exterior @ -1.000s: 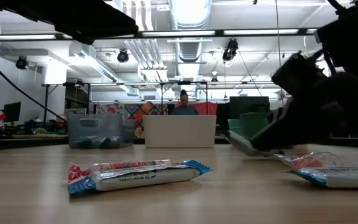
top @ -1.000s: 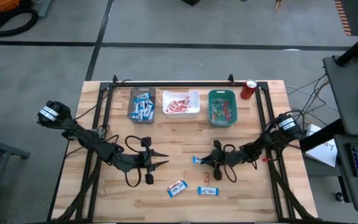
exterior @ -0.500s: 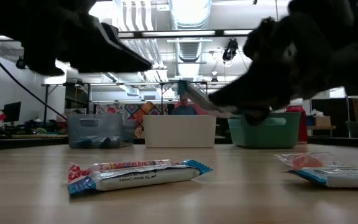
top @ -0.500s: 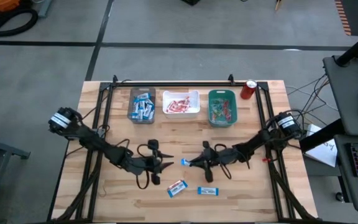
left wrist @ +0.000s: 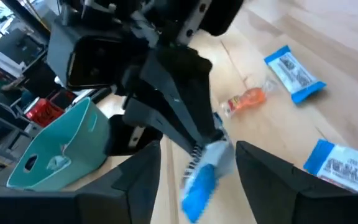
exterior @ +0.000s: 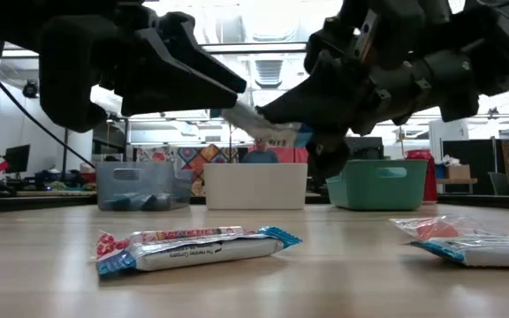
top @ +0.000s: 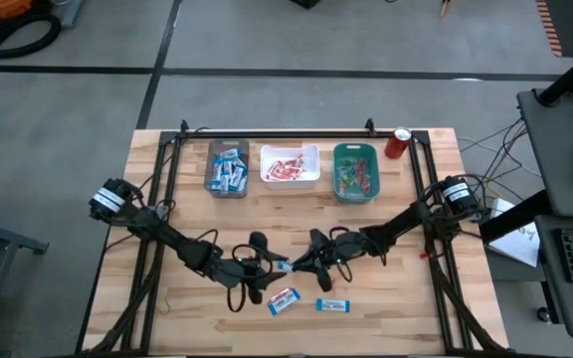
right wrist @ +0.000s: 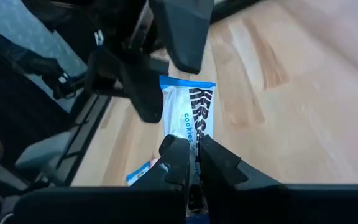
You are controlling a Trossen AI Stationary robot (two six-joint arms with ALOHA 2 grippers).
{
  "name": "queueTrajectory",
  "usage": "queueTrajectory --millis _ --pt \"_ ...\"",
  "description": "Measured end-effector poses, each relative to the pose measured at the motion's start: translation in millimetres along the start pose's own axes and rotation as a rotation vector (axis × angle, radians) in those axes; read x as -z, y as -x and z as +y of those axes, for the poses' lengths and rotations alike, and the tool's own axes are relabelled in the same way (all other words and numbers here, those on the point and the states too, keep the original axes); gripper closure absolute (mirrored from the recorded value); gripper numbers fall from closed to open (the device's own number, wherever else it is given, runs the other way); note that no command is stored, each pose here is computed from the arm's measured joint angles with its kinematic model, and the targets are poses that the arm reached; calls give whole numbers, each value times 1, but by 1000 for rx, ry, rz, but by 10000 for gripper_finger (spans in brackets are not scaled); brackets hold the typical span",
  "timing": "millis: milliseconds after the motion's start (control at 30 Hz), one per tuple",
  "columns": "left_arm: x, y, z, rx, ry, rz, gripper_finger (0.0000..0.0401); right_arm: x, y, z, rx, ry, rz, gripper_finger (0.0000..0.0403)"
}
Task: Sort candy
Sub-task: Put the white chocolate into the gray bin
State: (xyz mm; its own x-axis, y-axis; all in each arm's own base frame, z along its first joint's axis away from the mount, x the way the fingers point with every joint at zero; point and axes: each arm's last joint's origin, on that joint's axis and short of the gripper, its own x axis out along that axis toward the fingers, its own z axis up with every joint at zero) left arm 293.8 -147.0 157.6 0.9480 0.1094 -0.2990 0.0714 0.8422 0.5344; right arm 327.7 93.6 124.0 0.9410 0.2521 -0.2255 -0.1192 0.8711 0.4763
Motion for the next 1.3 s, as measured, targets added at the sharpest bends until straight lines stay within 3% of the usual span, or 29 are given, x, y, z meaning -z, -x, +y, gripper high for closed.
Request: queueTrajectory --millis 133,400,600,833,967,1067,1300 --pt "3 0 -1 22 3 18 247 -3 -6 3 -6 0 35 381" --pt "-2 -2 -4 95 -3 72 388 -6 -8 5 -23 -2 36 381" --pt "-12 -6 -1 114 -28 149 395 -8 -9 5 -11 -27 16 364" --pt "-21 9 14 107 -43 228 398 -22 -7 -3 9 -45 -30 292" --pt "-23 32 36 1 -23 329 399 -34 -3 -8 31 -50 -64 256" --pt "-18 54 60 -153 -3 441 396 -42 2 -9 47 -55 -56 238" --pt "17 105 123 -481 154 706 395 -46 5 -9 54 -44 -53 228"
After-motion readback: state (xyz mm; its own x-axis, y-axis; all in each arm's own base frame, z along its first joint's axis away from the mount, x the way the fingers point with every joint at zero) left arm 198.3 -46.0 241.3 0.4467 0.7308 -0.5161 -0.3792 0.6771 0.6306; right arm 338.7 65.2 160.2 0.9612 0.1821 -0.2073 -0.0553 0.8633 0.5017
